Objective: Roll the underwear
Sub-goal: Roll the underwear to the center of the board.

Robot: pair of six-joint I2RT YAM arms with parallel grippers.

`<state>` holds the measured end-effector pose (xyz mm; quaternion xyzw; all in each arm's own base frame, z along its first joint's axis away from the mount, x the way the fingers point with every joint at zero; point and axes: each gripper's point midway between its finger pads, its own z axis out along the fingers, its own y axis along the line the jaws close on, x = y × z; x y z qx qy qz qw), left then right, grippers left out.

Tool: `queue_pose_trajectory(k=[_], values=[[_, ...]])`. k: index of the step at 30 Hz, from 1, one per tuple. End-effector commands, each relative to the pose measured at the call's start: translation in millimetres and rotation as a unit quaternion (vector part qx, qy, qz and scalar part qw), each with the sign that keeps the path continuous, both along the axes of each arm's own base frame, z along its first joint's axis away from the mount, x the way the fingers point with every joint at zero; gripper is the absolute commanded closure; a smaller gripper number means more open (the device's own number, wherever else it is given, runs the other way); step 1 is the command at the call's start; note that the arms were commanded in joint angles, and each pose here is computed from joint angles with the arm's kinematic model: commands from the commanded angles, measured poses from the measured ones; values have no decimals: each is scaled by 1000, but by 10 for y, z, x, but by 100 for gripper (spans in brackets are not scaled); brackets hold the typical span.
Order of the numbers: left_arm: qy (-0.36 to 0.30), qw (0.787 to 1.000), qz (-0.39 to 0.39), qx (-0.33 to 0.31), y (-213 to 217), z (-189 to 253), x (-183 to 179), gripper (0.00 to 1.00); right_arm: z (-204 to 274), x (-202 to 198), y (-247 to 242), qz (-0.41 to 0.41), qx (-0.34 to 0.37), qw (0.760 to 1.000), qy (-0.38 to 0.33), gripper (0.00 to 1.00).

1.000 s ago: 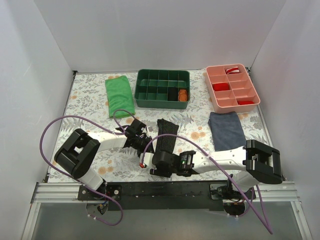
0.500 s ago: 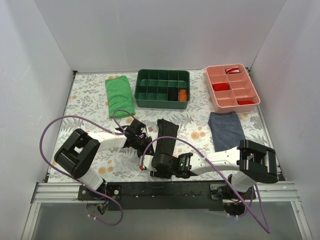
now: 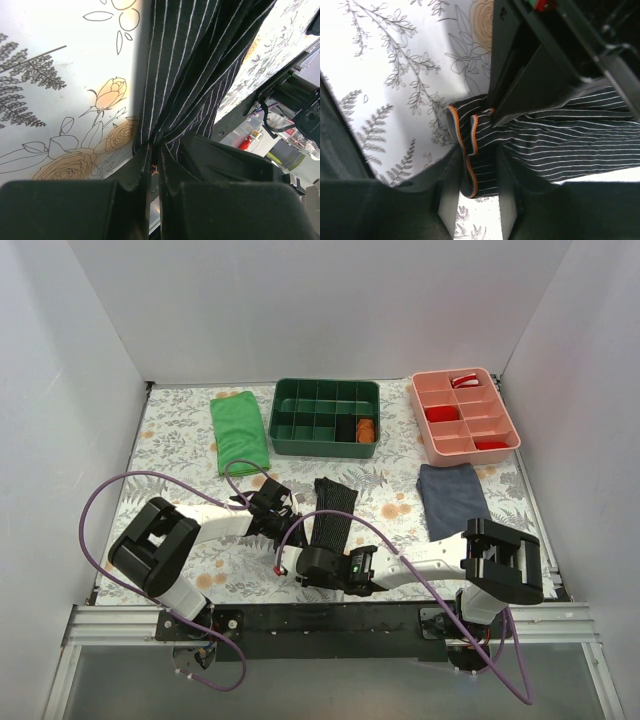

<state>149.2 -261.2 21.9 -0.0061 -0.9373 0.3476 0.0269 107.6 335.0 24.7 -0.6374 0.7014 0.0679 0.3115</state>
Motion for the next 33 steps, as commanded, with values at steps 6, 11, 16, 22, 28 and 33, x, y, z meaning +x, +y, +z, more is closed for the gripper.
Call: queue_pose_trajectory(k=[6,11,16,22,28,33], values=[[9,996,-1,94,350,-349,-167,100,-512,-304,-218,10,-64,994,85,95],[-4,995,10,101,384,-317,-108,100,-502,-411,-187,15,-51,992,114,99],[-36,993,37,107,406,-204,41,89,-405,-543,-69,11,-13,988,156,99],[-60,989,67,120,462,-116,176,63,-229,-602,119,2,34,982,188,99],[-83,981,112,133,575,-39,300,45,-179,-665,182,6,53,975,215,99],[-92,969,163,158,741,-2,427,35,-110,-633,219,-7,75,970,231,99]])
